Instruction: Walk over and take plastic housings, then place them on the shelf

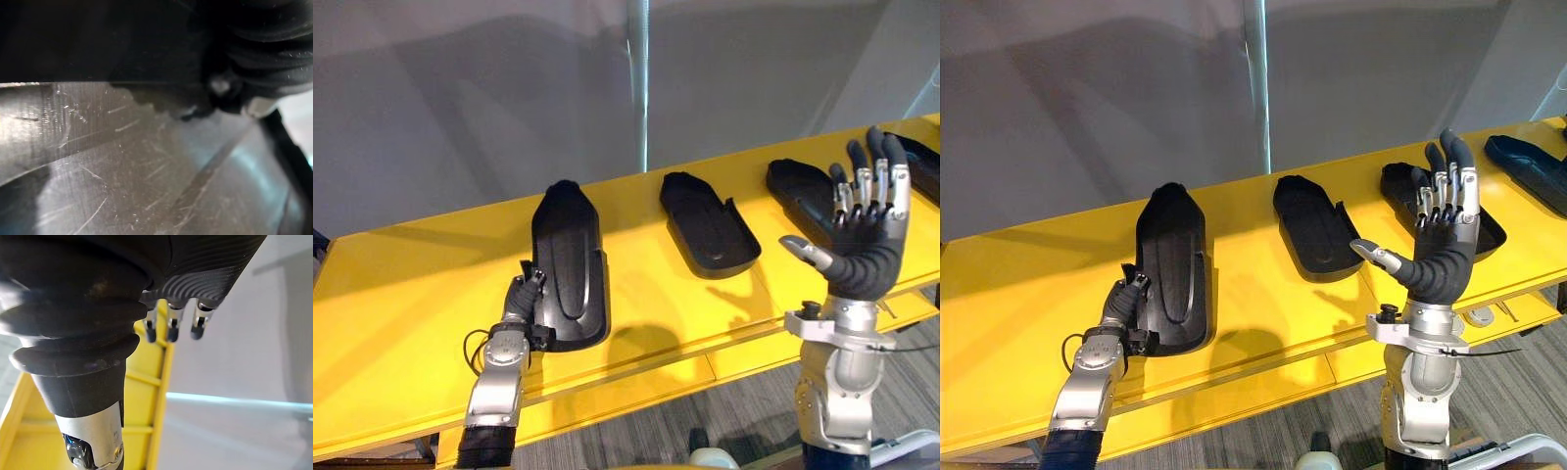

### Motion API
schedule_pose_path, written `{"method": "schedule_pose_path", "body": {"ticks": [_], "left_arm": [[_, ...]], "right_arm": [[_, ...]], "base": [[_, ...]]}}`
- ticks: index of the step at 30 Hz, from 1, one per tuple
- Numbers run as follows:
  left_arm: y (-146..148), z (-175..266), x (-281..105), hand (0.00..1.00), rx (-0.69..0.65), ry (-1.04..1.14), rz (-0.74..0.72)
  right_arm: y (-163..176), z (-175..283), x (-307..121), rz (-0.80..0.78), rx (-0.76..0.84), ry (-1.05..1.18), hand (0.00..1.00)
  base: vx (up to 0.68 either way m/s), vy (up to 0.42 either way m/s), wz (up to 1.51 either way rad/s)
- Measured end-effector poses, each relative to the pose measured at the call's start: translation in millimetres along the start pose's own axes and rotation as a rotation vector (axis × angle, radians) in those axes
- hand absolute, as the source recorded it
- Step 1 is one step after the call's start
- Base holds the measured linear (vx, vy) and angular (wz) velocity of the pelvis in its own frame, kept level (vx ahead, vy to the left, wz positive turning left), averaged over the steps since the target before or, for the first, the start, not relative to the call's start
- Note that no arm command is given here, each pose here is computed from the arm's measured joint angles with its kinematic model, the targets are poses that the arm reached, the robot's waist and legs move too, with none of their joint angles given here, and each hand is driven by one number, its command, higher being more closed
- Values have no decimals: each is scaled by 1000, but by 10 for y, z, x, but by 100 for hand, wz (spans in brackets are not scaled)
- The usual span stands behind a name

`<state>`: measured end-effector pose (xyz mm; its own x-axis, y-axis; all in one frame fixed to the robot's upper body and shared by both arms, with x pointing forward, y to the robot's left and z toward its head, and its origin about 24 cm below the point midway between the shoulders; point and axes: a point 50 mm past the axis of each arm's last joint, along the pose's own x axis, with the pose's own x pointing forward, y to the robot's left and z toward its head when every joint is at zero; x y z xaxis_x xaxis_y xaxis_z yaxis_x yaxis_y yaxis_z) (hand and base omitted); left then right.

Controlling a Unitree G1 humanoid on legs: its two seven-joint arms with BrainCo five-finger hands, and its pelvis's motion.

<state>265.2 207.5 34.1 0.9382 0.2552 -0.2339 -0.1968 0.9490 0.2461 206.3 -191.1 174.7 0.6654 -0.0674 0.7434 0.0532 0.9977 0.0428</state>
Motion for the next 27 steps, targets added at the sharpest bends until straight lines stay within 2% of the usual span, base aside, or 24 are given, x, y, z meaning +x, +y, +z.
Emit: {"method": "schedule_pose_path", "body": {"ticks": [16,17,27], "left_arm": [[-59,7,198,100,-35,80,116],[-58,3,211,0,-33,86,132],[-41,45,312,0,-71,97,204]], "right_arm": [[168,-170,-52,81,78,92,0],[175,-185,-57,84,80,99,0],[172,-224,-77,92,98,118,0]], "base": [[-8,-4,0],[0,0,0],[0,0,-2]]}}
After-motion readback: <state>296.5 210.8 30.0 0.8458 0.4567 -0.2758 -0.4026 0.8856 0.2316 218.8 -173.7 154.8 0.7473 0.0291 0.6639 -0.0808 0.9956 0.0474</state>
